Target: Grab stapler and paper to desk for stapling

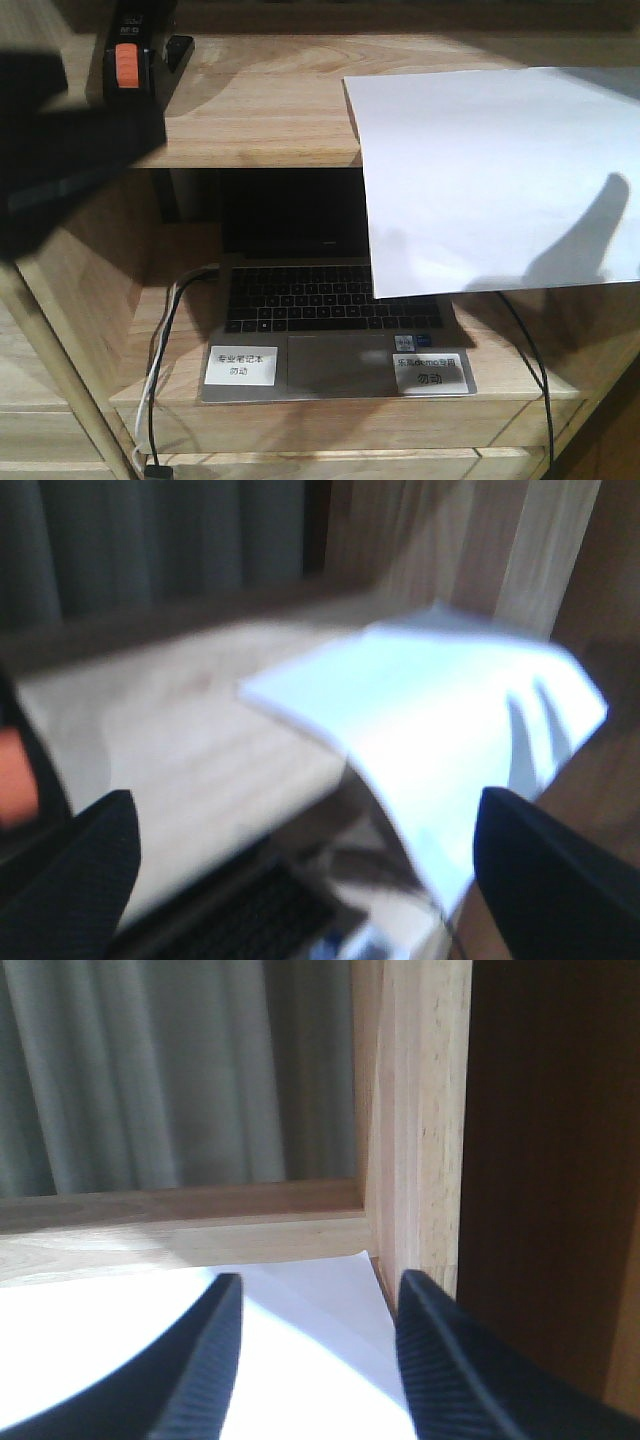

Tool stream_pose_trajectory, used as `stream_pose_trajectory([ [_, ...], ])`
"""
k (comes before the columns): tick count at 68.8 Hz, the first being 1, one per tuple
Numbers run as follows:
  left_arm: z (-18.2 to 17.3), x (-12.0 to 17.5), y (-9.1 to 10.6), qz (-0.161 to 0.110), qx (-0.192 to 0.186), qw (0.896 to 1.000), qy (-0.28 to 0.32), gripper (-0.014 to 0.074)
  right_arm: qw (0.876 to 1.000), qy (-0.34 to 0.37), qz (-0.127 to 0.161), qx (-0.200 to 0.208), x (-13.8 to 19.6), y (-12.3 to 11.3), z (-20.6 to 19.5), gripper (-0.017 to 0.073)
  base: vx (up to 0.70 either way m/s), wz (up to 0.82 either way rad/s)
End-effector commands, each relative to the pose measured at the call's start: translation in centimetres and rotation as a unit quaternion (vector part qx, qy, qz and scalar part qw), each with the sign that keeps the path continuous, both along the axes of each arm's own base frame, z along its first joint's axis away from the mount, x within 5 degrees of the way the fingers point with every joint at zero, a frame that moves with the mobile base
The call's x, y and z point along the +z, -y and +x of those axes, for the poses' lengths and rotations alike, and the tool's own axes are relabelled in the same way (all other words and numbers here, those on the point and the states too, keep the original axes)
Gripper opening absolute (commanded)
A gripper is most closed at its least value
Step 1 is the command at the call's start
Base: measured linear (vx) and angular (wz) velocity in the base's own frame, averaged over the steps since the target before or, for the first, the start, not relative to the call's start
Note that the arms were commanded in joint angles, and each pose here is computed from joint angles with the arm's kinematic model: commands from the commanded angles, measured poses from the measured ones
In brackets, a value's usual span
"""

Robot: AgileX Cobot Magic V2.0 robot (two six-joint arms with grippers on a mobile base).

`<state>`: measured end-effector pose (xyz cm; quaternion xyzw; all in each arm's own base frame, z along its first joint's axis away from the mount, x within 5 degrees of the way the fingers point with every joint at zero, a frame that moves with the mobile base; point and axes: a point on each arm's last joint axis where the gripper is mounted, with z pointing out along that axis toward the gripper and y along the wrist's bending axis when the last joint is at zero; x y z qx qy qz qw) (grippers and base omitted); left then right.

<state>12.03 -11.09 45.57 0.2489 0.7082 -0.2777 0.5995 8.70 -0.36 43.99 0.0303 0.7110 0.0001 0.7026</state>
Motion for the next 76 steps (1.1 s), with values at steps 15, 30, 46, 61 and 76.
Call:
stream_pose_trajectory([
  [15,4.0,5.9,2.1,-0.028,0.064,0.997,-0.020,0.0607,0.999,0.045,-0.007,-0.005,1.5,0.1,-0.1,0.0282,0.00,0.00],
  [30,7.6,8.1,3.8,-0.007,0.141,0.989,-0.036,0.0606,0.999,0.045,-0.007,-0.005,1.5,0.1,-0.1,0.0271,0.00,0.00],
  [46,9.6,8.7,5.0,0.084,0.245,0.963,-0.075,0.0606,0.999,0.045,-0.007,-0.005,1.5,0.1,-0.1,0.0271,0.00,0.00],
  [61,10.9,8.9,5.3,0.096,0.304,0.942,-0.102,0.0606,0.999,0.045,-0.007,-0.005,1.5,0.1,-0.1,0.0271,0.00,0.00],
  [76,12.0,8.1,6.0,0.098,0.315,0.937,-0.111,0.0606,0.999,0.045,-0.007,-0.005,1.5,0.1,-0.1,0.0271,0.00,0.00],
])
